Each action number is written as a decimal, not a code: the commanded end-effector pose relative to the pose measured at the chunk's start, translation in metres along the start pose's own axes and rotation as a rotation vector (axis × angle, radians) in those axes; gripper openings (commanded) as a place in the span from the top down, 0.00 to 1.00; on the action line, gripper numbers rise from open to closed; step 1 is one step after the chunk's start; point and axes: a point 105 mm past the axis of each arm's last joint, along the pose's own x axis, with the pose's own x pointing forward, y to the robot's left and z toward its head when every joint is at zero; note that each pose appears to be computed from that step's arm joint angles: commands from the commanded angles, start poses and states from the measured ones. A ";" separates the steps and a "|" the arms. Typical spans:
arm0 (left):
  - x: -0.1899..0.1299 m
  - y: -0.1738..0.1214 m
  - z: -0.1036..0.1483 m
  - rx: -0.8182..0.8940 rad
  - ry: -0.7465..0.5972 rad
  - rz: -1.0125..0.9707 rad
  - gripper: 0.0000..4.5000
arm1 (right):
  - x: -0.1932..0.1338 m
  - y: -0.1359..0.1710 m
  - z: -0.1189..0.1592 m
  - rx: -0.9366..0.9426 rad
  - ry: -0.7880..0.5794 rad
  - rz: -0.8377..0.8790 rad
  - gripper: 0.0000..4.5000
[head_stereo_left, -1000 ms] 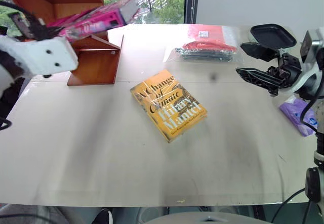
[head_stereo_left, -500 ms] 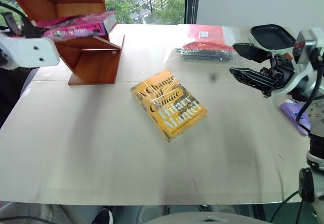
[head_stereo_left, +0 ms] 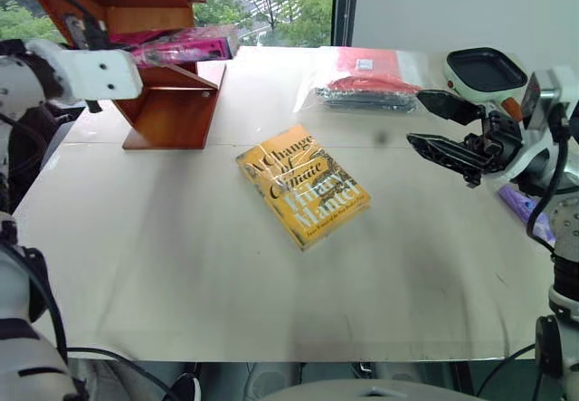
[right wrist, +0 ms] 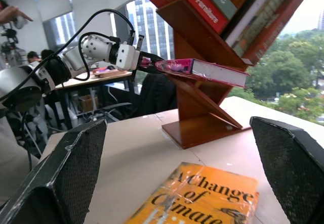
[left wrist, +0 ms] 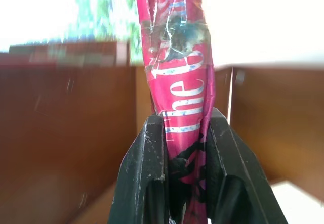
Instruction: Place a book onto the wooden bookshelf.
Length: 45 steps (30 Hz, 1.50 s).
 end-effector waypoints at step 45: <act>-0.063 0.032 -0.072 -0.155 0.380 0.357 0.00 | -0.008 0.000 0.002 -0.087 -0.013 -0.034 0.00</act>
